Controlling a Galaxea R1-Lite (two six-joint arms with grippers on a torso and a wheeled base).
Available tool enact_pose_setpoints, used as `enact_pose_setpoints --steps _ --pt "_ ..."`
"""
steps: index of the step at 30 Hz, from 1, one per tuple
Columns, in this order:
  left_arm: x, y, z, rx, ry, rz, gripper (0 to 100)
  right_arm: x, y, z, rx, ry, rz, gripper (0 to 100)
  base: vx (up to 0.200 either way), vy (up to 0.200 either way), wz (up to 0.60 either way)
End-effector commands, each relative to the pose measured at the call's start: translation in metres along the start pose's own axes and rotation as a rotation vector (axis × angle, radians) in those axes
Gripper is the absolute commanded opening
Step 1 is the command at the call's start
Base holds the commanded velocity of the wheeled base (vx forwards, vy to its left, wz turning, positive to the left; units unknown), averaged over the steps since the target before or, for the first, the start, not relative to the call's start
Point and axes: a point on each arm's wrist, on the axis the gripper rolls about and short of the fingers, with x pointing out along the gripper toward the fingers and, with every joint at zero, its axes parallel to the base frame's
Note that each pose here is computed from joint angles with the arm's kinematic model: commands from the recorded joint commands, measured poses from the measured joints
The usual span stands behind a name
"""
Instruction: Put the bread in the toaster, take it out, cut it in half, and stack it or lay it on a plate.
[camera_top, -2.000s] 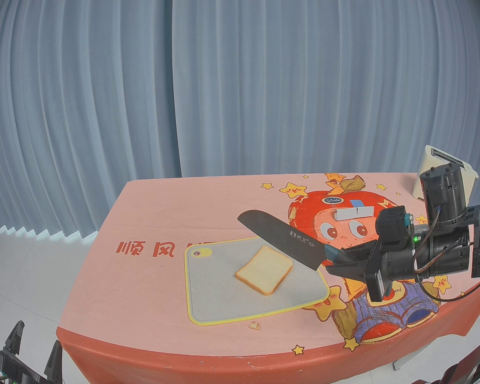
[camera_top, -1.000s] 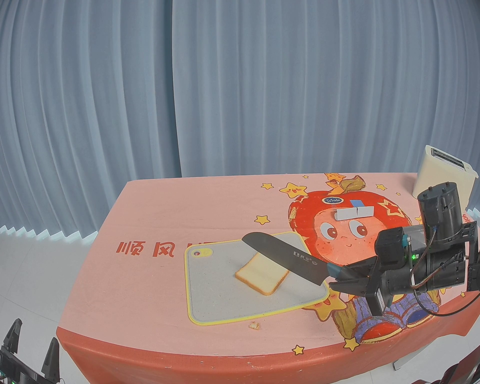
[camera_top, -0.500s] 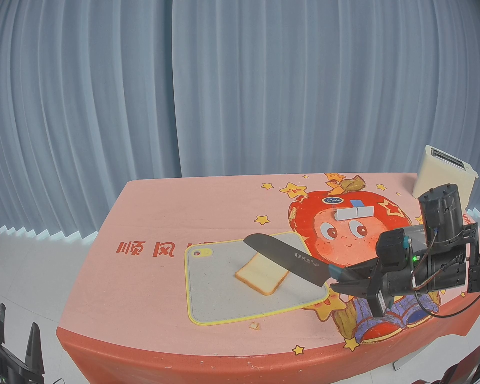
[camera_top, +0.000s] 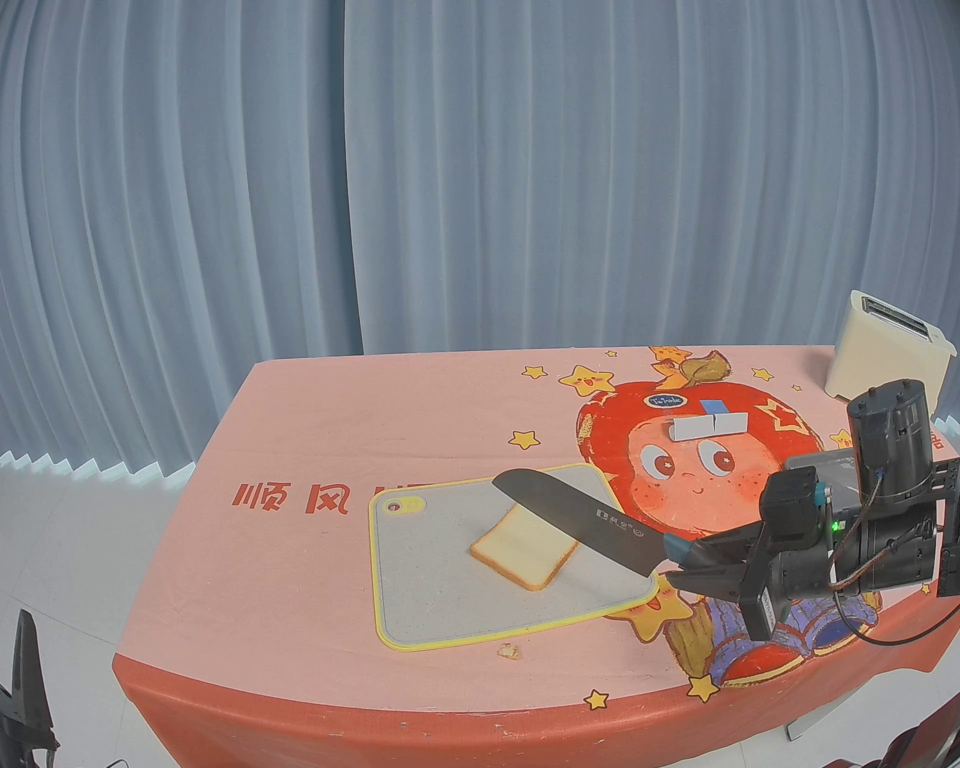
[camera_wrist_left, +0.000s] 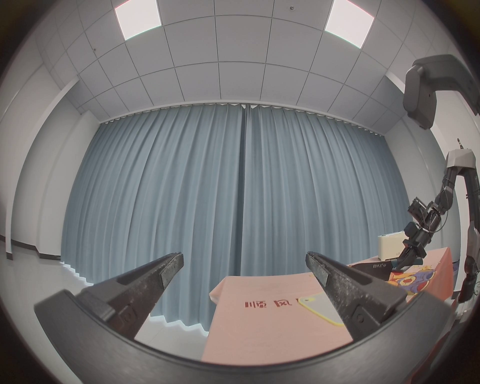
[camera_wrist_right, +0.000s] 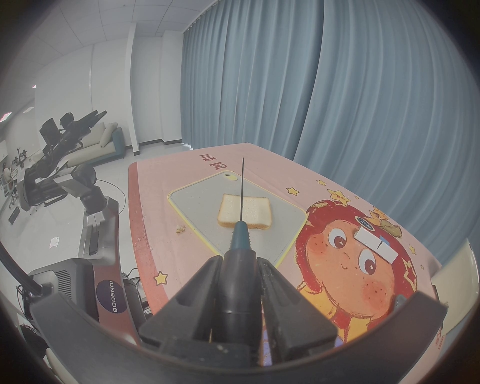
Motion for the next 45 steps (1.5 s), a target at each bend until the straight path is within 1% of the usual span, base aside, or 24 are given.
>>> enact_pose_setpoints --steps 1,3,4,7,8,9,10,12,13,14,18,22,26,30,32,33,34,35,36,37,40,41,42,45 --pt "0.026 -0.001 0.002 0.013 0.089 -0.035 100 0.0 0.0 -0.001 0.001 0.0 -0.001 0 0.0 0.0 0.0" --pt "0.039 -0.002 0.009 0.017 0.092 -0.061 100 0.0 0.0 -0.001 0.001 0.002 0.0 0 0.0 0.0 0.0" --pt "0.047 -0.002 0.013 0.014 0.098 -0.085 100 0.0 0.0 0.0 0.0 -0.001 -0.001 0 0.0 0.0 0.0" --pt "0.07 -0.004 0.023 0.007 0.148 -0.156 100 -0.001 0.0 0.0 0.002 -0.004 -0.003 0 0.0 0.0 0.0" --pt "0.07 -0.004 0.023 0.007 0.148 -0.156 100 -0.001 0.0 0.0 0.002 -0.004 -0.003 0 0.0 0.0 0.0" --pt "0.084 -0.006 0.026 0.008 0.18 -0.196 100 -0.002 -0.001 0.0 0.004 -0.005 -0.006 0 0.0 0.0 0.0" --pt "0.092 -0.006 0.027 0.015 0.2 -0.217 100 -0.002 -0.001 0.0 0.005 -0.003 -0.007 0 0.0 0.0 0.0" --pt "0.103 -0.007 0.027 0.042 0.228 -0.24 100 -0.002 -0.001 -0.001 0.005 -0.001 -0.008 0 0.0 0.0 0.0" --pt "0.108 -0.007 0.026 0.051 0.242 -0.254 100 -0.002 -0.001 -0.001 0.005 -0.001 -0.008 0 0.0 0.0 0.0" --pt "0.113 -0.008 0.026 0.054 0.256 -0.268 100 -0.002 -0.001 -0.001 0.005 -0.001 -0.008 0 0.0 0.0 0.0" --pt "0.121 -0.011 0.021 0.028 0.295 -0.373 100 0.0 -0.002 0.0 0.006 0.002 -0.007 0 0.0 0.0 0.0" --pt "0.132 -0.012 0.018 0.02 0.329 -0.396 100 0.0 -0.001 -0.002 0.009 0.007 -0.004 0 0.0 0.0 0.0" --pt "0.154 -0.013 0.024 0.01 0.337 -0.415 100 0.0 -0.001 -0.003 0.009 0.008 -0.004 0 0.0 0.0 0.0" --pt "0.174 -0.014 0.021 -0.002 0.37 -0.42 100 0.001 -0.001 -0.003 0.012 0.011 -0.004 0 0.0 0.0 0.0" --pt "0.184 -0.016 0.017 -0.009 0.392 -0.437 100 0.001 -0.001 -0.003 0.012 0.011 -0.004 0 0.0 0.0 0.0" --pt "0.184 -0.016 0.017 -0.009 0.392 -0.437 100 0.001 -0.001 -0.003 0.012 0.011 -0.004 0 0.0 0.0 0.0" --pt "0.195 -0.022 0.011 -0.017 0.419 -0.472 100 0.003 -0.001 -0.004 0.015 0.019 -0.003 0 0.0 0.0 0.0" --pt "0.201 -0.026 0.01 -0.023 0.426 -0.495 100 0.004 -0.001 -0.005 0.016 0.026 -0.001 0 0.0 0.0 0.0" --pt "0.201 -0.027 0.01 -0.024 0.427 -0.498 100 0.004 -0.001 -0.005 0.016 0.026 -0.001 0 0.0 0.0 0.0" --pt "0.208 -0.035 0.008 -0.033 0.44 -0.536 100 0.006 -0.001 -0.005 0.016 0.03 0.002 0 0.0 0.0 0.0" --pt "0.216 -0.047 0.003 -0.045 0.461 -0.591 100 0.006 -0.002 -0.003 0.016 0.024 -0.003 0 0.0 0.0 0.0" --pt "0.22 -0.051 0.0 -0.054 0.47 -0.604 100 0.007 -0.002 -0.004 0.018 0.03 -0.002 0 0.0 0.0 0.0" --pt "0.222 -0.053 -0.001 -0.061 0.478 -0.612 100 0.007 -0.003 -0.004 0.019 0.031 -0.002 0 0.0 0.0 0.0" --pt "0.229 -0.059 -0.005 -0.065 0.488 -0.632 100 0.009 -0.002 -0.006 0.021 0.042 0.001 0 0.0 0.0 0.0"
